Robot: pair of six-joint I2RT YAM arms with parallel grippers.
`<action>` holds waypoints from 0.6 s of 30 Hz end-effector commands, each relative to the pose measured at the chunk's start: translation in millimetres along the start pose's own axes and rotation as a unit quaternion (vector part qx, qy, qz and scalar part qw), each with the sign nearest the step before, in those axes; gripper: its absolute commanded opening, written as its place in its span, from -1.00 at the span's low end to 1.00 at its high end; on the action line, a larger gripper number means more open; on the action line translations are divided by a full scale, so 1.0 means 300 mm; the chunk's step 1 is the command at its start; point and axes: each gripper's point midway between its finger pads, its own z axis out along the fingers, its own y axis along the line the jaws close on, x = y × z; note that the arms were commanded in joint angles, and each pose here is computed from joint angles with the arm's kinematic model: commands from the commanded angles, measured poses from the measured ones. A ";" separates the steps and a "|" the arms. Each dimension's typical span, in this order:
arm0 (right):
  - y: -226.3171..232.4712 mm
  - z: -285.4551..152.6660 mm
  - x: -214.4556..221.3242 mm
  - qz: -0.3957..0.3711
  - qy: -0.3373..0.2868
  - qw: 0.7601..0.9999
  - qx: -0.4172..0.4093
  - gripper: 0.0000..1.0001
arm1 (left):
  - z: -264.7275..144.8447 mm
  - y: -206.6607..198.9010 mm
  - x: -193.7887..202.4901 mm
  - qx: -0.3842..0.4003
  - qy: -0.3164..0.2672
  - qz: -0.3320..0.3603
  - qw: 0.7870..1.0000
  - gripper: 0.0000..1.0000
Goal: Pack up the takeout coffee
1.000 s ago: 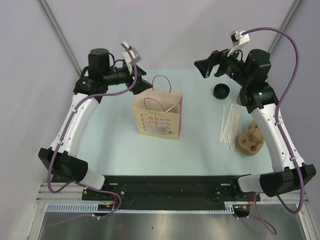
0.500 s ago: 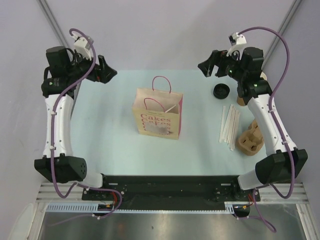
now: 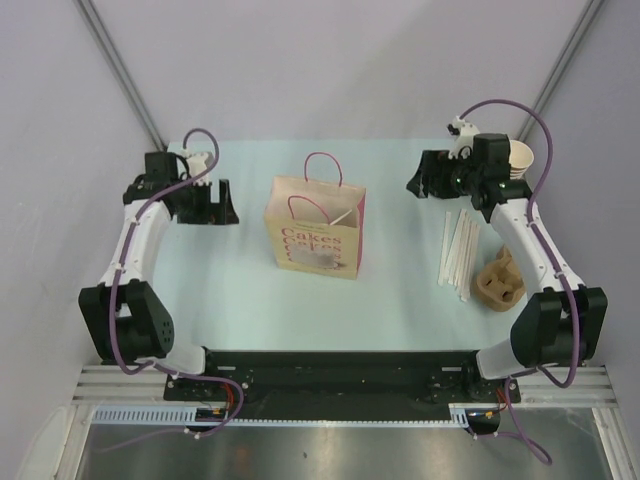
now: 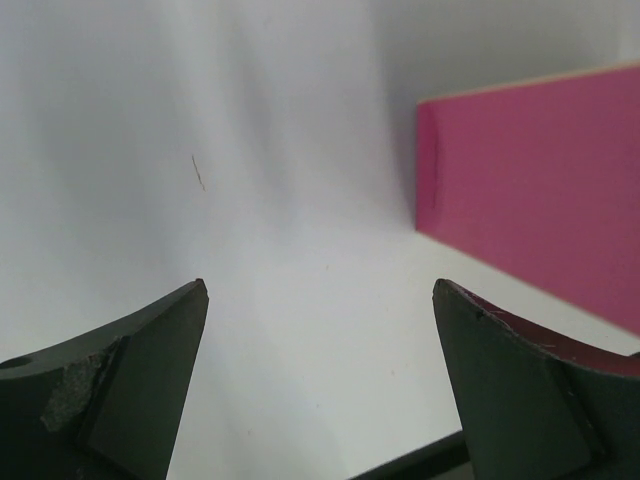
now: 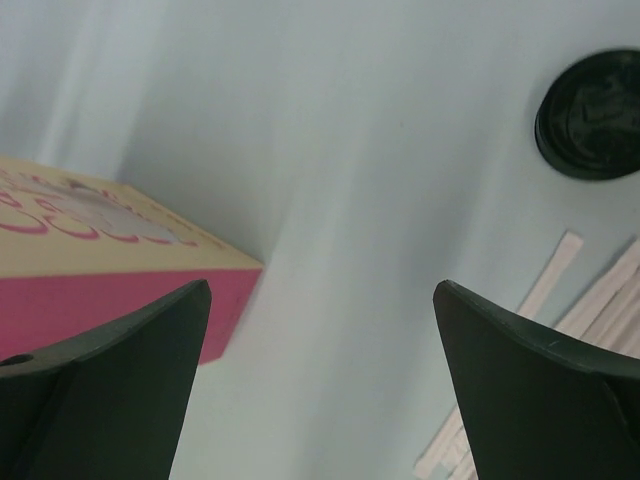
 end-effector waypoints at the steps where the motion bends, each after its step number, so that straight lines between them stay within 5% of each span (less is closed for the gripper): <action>1: -0.020 -0.079 0.020 -0.028 -0.006 0.999 0.022 0.99 | -0.005 0.025 0.064 -0.030 -0.015 0.017 0.999 0.99; 18: -0.045 -0.111 0.152 -0.019 0.011 0.999 0.034 0.99 | 0.006 0.064 0.150 -0.066 -0.020 0.040 0.997 0.99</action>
